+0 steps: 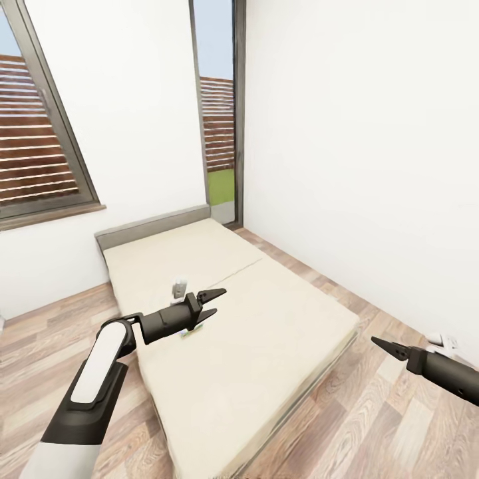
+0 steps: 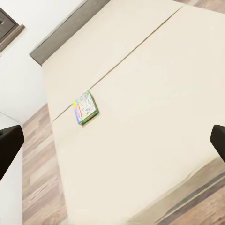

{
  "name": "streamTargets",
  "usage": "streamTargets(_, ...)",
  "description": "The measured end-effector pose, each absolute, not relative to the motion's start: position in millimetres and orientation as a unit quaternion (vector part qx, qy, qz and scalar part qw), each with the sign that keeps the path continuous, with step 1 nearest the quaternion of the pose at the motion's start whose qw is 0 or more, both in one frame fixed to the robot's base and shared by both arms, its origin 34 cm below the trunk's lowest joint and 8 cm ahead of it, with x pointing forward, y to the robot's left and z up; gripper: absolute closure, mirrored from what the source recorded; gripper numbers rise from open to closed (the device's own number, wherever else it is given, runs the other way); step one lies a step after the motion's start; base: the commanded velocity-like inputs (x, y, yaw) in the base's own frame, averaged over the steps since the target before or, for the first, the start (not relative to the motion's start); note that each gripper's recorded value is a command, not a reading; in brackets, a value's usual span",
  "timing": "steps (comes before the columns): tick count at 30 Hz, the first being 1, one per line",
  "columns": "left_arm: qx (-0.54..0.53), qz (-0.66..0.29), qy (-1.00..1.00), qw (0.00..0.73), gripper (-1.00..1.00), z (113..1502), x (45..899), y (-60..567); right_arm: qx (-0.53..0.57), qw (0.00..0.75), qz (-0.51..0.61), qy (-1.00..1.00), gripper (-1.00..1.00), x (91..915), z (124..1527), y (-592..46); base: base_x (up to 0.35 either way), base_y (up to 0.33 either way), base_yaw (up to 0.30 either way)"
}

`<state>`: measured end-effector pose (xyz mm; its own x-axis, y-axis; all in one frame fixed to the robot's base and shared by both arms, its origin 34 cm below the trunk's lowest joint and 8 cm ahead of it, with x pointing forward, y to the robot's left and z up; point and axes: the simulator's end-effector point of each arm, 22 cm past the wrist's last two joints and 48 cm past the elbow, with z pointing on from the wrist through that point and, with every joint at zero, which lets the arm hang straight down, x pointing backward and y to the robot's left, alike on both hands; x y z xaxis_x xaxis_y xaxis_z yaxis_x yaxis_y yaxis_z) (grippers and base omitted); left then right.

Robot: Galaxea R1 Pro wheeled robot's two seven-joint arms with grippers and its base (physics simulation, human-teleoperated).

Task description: Put all the toys in the child's room - the three board games (two on the bed and one on the table), the two jigsaw puzzles on the table, and the tennis ball on the table - inside the toy box on the table in the child's room.

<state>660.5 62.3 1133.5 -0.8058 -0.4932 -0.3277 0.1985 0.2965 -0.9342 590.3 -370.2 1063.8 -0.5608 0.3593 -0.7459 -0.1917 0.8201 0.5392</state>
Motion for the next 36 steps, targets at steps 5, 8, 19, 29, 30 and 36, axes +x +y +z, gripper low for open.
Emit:
streamTargets(5,-0.098,-0.585,0.749,0.296,-1.0,1133.6,660.5,62.2,0.05,0.466,0.295,0.832,-1.0,590.3,1064.1,-370.3,-0.062,0.037,-0.001)
streamTargets(8,-0.098,-0.585,0.749,0.296,-1.0,1133.6,660.5,62.2,0.05,0.466,0.295,0.832,-1.0,590.3,1064.2,-370.4,-0.034,0.02,-0.001)
streamTargets(19,-0.098,-0.585,0.749,0.296,-1.0,1133.6,660.4,62.2,0.05,0.466,0.295,0.832,-1.0,590.3,1064.4,-370.7,-0.012,0.007,0.0)
streamTargets(29,-0.098,-0.585,0.749,0.296,-1.0,1133.6,660.4,62.2,0.052,0.468,0.293,0.832,-1.0,590.0,1064.2,-373.0,-0.003,0.002,0.0)
streamTargets(30,-0.098,-0.585,0.749,0.296,-1.0,1133.6,660.4,62.2,0.052,0.468,0.293,0.832,-1.0,590.0,1064.2,-373.0,-0.001,0.001,0.0)
streamTargets(36,-0.098,-0.585,0.749,0.296,-1.0,1133.6,660.3,62.1,0.061,0.474,0.288,0.83,-1.0,589.5,1065.6,-382.0,0.0,0.0,0.0)
